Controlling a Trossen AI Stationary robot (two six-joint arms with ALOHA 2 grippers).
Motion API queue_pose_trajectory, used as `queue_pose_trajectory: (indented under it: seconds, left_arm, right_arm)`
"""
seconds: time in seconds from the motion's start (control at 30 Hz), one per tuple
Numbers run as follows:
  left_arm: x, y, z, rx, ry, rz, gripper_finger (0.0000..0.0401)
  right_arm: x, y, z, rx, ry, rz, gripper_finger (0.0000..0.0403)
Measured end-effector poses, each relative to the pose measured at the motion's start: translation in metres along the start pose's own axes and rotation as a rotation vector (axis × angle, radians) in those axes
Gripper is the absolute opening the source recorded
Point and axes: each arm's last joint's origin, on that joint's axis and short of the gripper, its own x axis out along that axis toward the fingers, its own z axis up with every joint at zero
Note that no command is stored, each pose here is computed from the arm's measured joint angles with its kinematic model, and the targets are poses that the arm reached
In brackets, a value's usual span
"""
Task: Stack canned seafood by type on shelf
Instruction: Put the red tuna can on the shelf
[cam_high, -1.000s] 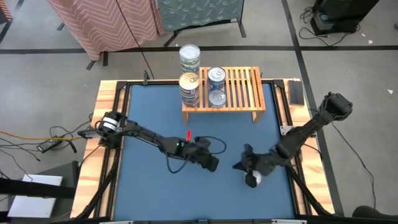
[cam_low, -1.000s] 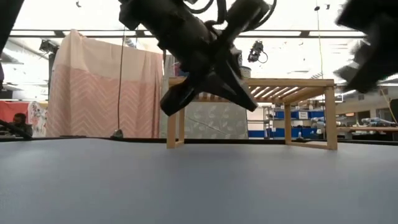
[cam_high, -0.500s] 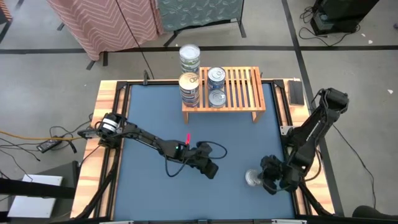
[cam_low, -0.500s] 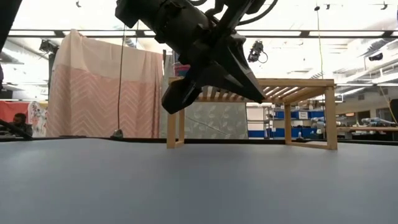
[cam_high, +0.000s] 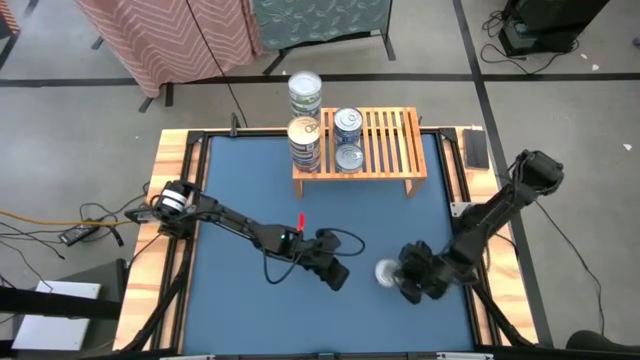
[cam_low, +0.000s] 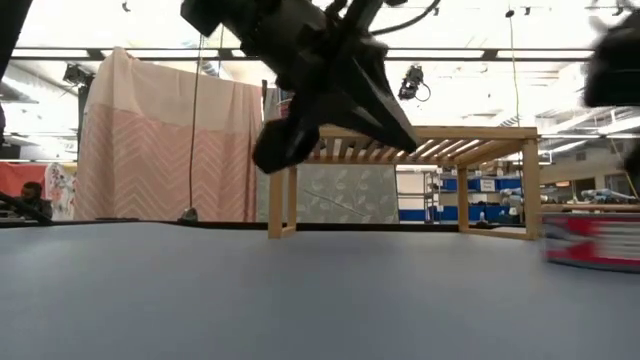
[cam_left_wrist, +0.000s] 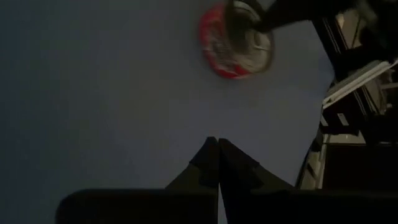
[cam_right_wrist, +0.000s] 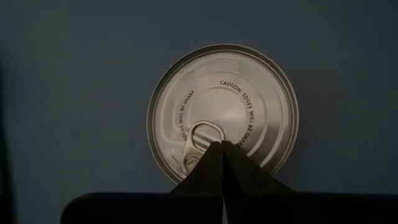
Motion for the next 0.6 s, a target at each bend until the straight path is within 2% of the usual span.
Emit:
queue_pose_trajectory:
  seconds: [0.23, 0.4, 0.53, 0.6]
  left_arm:
    - [-0.019, -0.008, 0.006, 0.05, -0.021, -0.007, 0.0007]
    - [-0.035, -0.01, 0.009, 0.085, -0.036, 0.036, 0.0007]
    - [-0.048, -0.009, 0.011, 0.107, -0.041, 0.097, 0.0008]
    - [-0.054, -0.009, 0.012, 0.11, -0.057, 0.122, 0.0008]
  right_arm:
    - [0.017, -0.008, 0.05, -0.066, -0.115, 0.031, 0.0]
    - [0.024, -0.014, 0.081, -0.071, -0.205, 0.069, 0.0]
    - [0.029, -0.009, 0.098, -0.111, -0.257, 0.157, 0.0]
    - [0.019, 0.002, 0.105, -0.118, -0.326, 0.172, 0.0]
